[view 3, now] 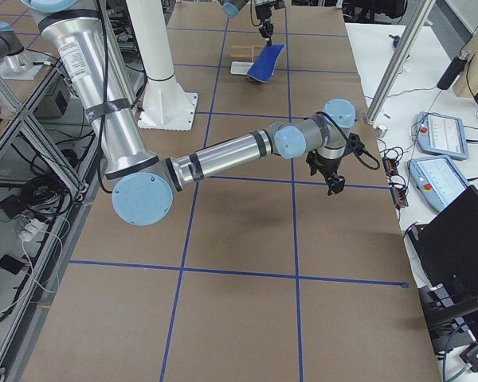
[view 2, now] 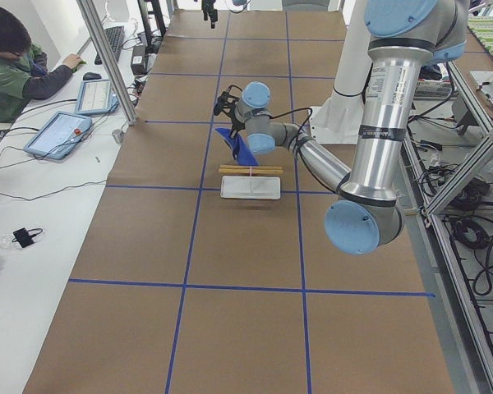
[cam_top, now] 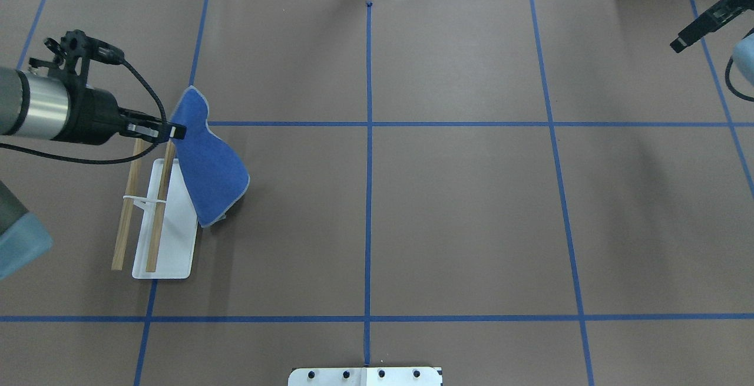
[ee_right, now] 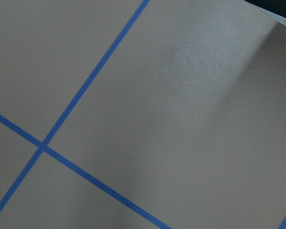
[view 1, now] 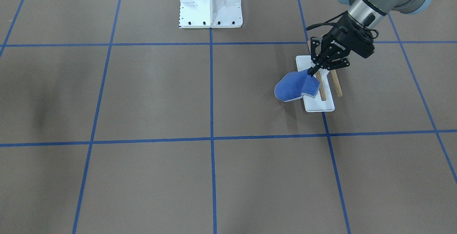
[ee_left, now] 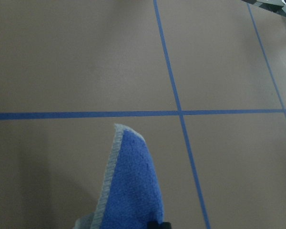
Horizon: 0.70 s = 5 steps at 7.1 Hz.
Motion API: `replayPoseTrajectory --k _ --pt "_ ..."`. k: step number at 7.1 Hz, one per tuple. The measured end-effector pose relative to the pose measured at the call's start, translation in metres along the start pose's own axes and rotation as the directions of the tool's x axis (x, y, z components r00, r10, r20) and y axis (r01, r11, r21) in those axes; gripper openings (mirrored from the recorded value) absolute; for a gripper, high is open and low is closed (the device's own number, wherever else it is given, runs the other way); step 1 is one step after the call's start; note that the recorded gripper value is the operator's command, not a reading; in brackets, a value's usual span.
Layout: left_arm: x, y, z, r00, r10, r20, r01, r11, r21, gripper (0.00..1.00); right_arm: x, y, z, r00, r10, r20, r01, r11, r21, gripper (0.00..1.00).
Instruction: Hang towel on rack
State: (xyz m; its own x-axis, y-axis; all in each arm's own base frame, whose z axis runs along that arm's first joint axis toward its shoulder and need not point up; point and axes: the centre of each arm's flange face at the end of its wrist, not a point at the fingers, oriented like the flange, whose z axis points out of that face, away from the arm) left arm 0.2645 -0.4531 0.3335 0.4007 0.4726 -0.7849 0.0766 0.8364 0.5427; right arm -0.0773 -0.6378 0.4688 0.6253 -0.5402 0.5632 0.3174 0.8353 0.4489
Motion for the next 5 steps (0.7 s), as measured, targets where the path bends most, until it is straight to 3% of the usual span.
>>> replayPoseTrajectory --k 3,5 --pt "-0.094 0.026 -0.045 0.986 0.157 0.051 -0.154 0.986 -0.061 0.00 0.063 0.064 0.000 0.999 0.033 0.002 -0.033 0.999 -0.024 1.00" --pt "-0.128 0.068 -0.067 0.985 0.169 0.044 -0.165 0.983 -0.079 0.01 0.085 0.105 0.006 0.996 0.084 -0.008 -0.085 0.995 -0.045 1.00"
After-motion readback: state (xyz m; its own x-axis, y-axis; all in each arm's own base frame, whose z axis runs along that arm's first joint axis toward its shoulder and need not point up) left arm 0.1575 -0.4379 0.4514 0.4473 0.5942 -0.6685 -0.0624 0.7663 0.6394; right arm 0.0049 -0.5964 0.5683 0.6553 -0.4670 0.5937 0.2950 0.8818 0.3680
